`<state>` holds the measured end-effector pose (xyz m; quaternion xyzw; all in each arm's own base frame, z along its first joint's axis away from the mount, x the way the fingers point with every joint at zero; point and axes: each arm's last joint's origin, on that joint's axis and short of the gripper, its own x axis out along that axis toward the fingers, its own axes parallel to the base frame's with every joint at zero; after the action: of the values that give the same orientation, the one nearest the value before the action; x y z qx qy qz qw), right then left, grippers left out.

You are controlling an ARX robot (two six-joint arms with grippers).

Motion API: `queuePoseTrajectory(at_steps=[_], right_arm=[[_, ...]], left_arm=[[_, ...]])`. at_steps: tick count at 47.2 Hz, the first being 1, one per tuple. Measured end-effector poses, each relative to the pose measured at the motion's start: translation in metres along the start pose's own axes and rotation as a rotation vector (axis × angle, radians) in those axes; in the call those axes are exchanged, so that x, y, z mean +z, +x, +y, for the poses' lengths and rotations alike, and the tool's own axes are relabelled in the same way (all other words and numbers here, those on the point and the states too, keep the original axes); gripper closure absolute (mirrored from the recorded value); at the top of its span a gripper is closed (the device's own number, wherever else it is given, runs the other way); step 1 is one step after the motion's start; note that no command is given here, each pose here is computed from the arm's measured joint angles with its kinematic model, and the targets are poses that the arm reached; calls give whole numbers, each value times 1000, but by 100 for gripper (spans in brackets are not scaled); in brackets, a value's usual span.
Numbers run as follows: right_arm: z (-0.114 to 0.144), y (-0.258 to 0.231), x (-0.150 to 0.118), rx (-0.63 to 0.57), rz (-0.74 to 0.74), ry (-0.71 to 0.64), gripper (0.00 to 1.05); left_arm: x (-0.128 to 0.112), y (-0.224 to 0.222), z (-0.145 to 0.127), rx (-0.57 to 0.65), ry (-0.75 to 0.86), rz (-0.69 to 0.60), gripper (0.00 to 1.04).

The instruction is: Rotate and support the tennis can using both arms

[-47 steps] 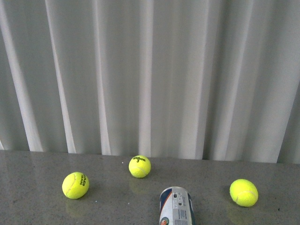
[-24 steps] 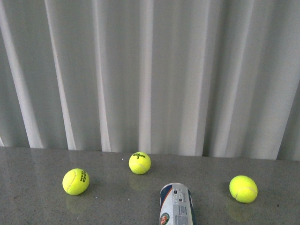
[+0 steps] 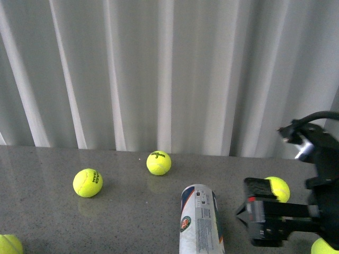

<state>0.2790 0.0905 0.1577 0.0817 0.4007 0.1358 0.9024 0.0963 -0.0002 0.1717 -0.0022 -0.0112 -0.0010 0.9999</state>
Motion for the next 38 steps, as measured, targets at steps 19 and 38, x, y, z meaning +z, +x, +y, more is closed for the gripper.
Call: queuePoseTrajectory(at_steps=[19, 38], right_arm=[[15, 87, 22, 17, 134, 61, 7], [20, 145, 13, 16, 247, 62, 7]], left_arm=[[0, 0, 0, 0, 0, 0, 7], [0, 0, 0, 0, 0, 0, 7]])
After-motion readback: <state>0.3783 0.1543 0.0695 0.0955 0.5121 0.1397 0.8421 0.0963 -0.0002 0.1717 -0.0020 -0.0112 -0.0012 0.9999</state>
